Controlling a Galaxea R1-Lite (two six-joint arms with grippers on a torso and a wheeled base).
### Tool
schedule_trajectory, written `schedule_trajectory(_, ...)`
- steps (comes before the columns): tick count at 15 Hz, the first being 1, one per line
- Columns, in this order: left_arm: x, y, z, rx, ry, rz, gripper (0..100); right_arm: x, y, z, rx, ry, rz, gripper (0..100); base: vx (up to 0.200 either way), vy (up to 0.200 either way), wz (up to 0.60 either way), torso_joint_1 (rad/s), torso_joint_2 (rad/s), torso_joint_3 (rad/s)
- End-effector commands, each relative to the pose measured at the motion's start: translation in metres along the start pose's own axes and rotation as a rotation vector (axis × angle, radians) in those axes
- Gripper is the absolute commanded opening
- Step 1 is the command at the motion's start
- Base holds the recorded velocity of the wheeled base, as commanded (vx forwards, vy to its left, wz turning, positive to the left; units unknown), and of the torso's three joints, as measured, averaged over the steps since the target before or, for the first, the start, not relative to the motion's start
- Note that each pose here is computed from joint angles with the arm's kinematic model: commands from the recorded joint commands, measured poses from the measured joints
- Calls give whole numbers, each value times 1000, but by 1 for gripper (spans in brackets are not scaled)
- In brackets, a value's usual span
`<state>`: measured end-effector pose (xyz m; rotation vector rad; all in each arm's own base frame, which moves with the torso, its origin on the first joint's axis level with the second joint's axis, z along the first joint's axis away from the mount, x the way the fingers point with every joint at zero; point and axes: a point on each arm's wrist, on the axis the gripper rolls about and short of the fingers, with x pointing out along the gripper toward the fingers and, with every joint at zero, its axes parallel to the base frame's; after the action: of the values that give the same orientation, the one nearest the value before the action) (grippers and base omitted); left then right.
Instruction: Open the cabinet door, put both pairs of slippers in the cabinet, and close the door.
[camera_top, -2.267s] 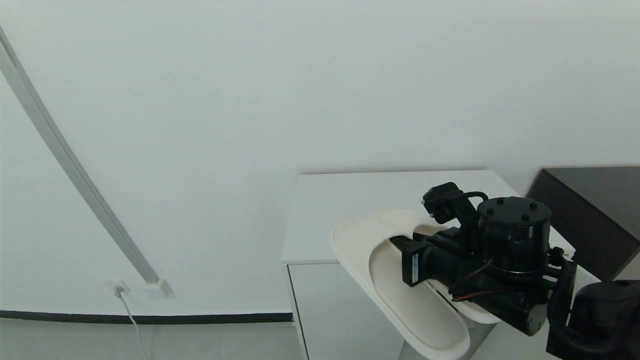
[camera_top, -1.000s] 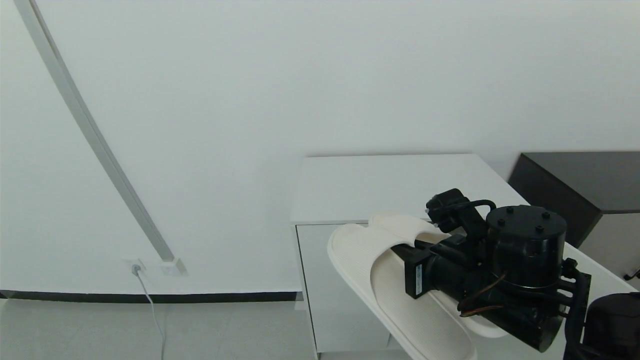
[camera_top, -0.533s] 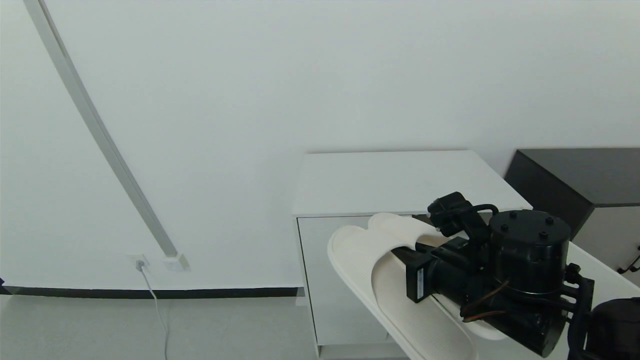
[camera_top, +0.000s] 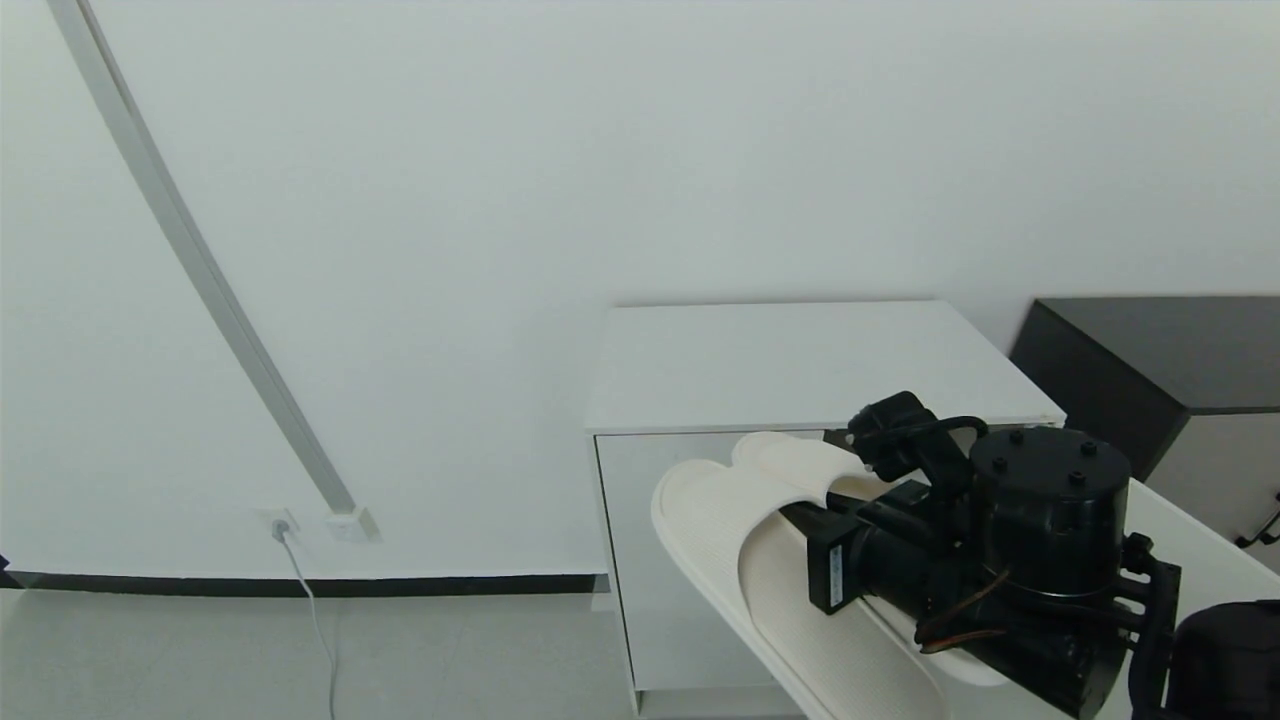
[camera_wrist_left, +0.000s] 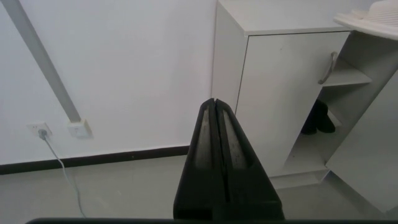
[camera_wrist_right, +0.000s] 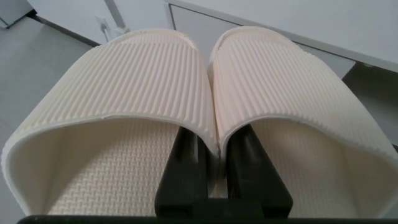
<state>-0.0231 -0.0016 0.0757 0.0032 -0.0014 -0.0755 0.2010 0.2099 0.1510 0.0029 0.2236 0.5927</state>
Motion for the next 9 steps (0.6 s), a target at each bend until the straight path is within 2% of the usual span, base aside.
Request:
schedule_trajectory(1, 0, 0, 0, 0, 1, 0, 0, 3, 2, -5, -4, 17, 3, 0, 0, -200, 0, -2, 2, 2)
schedule_trajectory(9, 0, 0, 0, 0, 1, -1, 0, 1, 3, -3, -1, 2, 4, 0, 0, -200, 0, 4, 2, 6)
